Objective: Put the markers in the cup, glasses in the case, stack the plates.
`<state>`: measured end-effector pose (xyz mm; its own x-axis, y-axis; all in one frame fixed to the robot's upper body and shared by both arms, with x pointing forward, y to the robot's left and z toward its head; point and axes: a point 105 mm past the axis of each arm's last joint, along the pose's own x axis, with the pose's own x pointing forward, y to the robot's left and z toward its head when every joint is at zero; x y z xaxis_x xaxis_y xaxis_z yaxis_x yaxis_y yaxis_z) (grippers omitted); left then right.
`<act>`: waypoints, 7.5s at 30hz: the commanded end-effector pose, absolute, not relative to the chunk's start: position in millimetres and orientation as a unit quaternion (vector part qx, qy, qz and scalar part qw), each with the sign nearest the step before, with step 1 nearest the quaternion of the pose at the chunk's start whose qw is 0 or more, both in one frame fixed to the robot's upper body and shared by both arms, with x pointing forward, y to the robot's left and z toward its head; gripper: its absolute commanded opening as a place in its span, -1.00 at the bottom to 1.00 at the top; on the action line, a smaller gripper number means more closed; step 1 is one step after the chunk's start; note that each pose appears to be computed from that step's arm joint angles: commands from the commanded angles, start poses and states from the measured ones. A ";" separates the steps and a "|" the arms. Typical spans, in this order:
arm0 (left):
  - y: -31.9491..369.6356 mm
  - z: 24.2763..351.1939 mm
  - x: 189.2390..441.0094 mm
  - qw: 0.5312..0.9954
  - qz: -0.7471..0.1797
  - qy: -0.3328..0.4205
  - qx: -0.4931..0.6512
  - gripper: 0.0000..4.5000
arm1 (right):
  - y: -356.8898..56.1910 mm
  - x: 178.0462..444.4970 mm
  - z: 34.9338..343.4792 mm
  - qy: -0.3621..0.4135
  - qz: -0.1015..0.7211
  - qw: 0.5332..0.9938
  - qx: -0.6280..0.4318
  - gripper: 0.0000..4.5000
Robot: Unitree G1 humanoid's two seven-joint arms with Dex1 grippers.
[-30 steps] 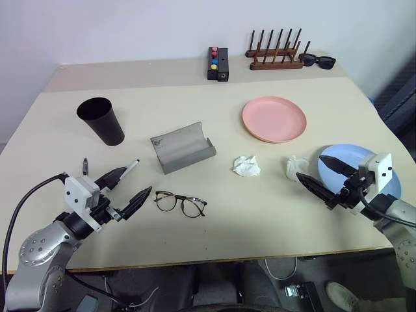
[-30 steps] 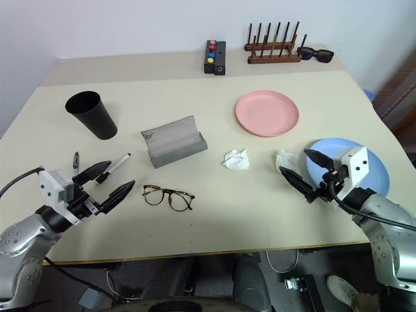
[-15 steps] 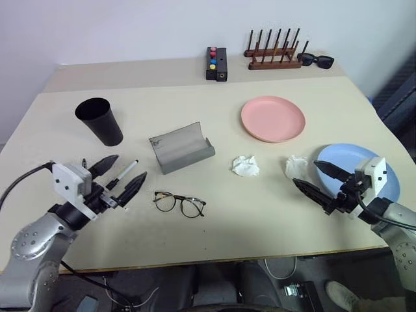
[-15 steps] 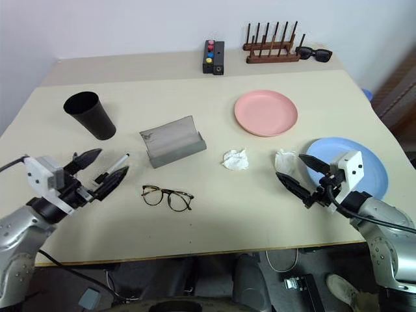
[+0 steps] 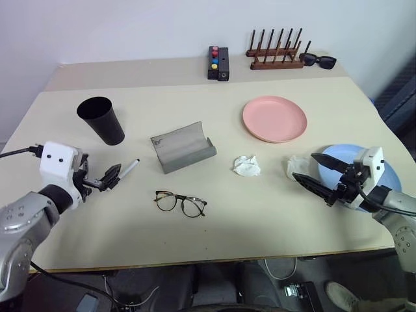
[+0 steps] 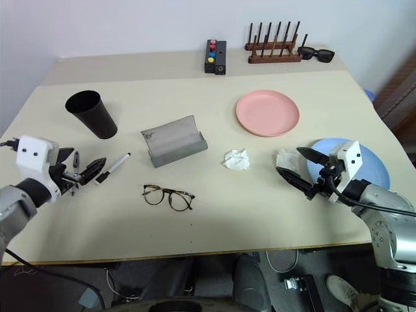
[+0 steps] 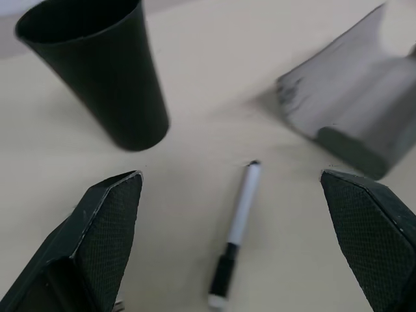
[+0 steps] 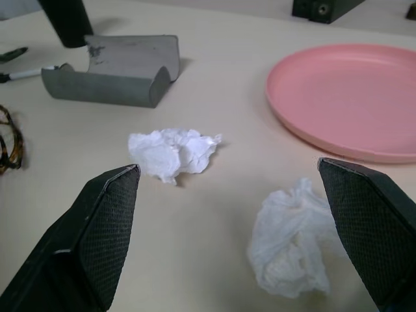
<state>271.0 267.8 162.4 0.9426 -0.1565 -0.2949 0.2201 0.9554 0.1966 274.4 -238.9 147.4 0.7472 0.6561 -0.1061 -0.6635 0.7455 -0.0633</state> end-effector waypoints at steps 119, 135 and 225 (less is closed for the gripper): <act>316.3 283.5 344.9 0.915 0.138 -0.355 0.133 -0.91 | -95.0 339.9 216.9 -0.145 0.633 0.760 -0.018 1.00; 307.7 262.0 382.7 0.926 0.122 -0.343 0.102 -0.91 | -96.9 338.6 216.3 -0.147 0.629 0.763 -0.021 1.00; 330.8 176.6 264.6 0.989 0.115 0.089 0.021 0.98 | -107.6 306.4 161.4 -0.018 0.677 0.724 -0.132 1.00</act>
<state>264.2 332.3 172.1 0.9565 0.2245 -0.1863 -0.2192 0.9744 0.0491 310.2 -110.5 152.6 0.1079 0.9852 -0.1335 -0.9864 0.0894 -0.1376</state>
